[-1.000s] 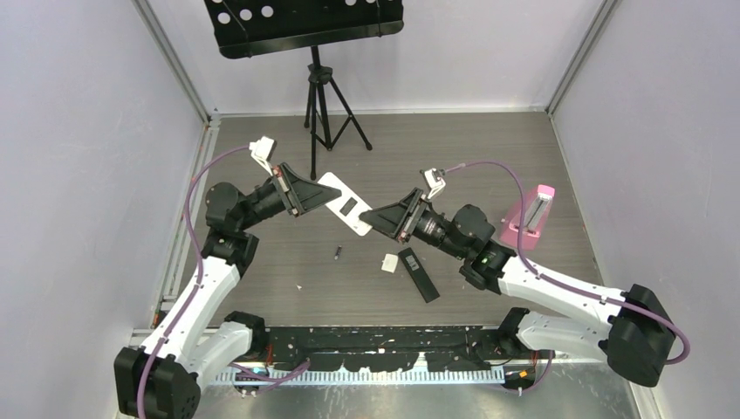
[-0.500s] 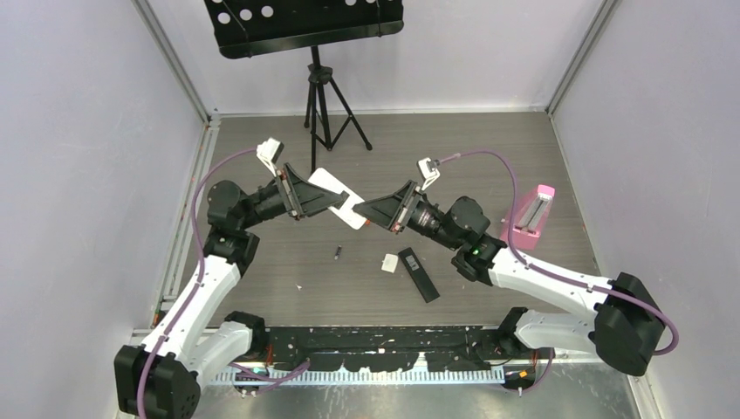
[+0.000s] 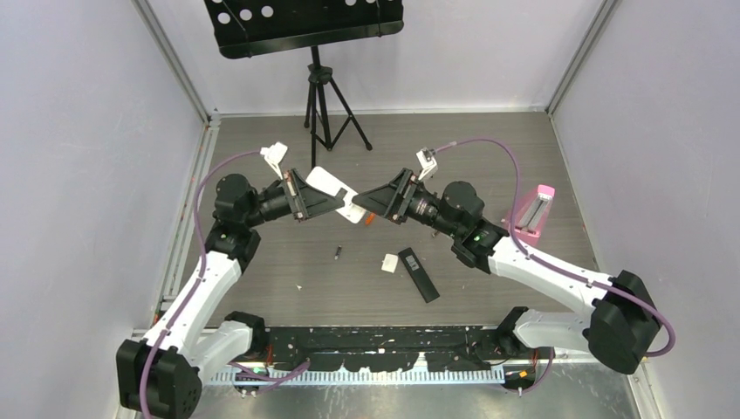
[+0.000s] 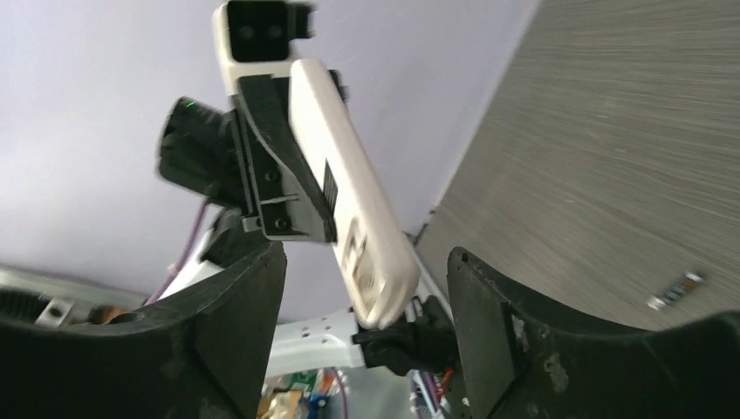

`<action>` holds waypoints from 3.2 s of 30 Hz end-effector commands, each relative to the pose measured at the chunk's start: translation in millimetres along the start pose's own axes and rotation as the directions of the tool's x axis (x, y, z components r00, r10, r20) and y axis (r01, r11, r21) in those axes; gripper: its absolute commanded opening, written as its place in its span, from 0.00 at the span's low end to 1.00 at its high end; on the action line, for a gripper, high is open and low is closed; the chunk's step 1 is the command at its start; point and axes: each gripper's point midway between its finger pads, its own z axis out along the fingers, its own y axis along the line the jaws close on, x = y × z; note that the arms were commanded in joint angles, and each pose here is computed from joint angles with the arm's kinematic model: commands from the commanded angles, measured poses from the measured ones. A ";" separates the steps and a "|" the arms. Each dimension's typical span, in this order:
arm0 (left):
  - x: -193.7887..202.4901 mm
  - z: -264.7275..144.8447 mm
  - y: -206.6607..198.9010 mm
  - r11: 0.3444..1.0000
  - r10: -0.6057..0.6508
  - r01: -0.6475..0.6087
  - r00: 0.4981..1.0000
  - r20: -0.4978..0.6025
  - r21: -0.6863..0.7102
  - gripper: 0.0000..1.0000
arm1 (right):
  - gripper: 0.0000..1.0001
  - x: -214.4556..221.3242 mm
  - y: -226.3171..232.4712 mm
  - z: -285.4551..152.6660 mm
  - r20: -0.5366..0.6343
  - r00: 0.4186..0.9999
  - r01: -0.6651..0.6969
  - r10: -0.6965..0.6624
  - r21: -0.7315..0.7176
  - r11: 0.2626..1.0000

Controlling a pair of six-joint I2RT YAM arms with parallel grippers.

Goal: Load the batteries into the remote control
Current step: Adjust the remote control, then adjust the battery at the center of the board.

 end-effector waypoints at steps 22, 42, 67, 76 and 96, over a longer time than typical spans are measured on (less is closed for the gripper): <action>-46.0 -131.5 123.7 0.453 0.412 -0.027 0.893 0.182 -0.891 0.00 | 0.51 24.5 -235.4 2.7 -0.247 0.953 0.285 -0.174 0.926 0.248; -48.6 -131.3 119.8 0.434 0.411 -0.059 0.901 0.140 -0.899 0.00 | 0.66 -0.5 -264.4 -8.8 -0.925 0.269 0.907 -0.267 0.150 0.393; -62.1 -126.4 104.6 0.442 0.429 -0.081 0.894 0.131 -0.893 0.00 | 0.56 6.8 -293.5 15.6 -0.938 0.016 0.870 -0.346 -0.158 0.467; -61.8 -125.2 108.2 0.439 0.423 -0.086 0.898 0.121 -0.895 0.00 | 0.59 11.2 -307.9 16.4 -0.942 -0.025 0.864 -0.334 -0.188 0.467; -62.6 -121.6 117.4 0.426 0.404 -0.091 0.909 0.099 -0.900 0.00 | 0.63 35.2 -321.2 36.8 -0.919 -0.097 0.827 -0.381 -0.288 0.483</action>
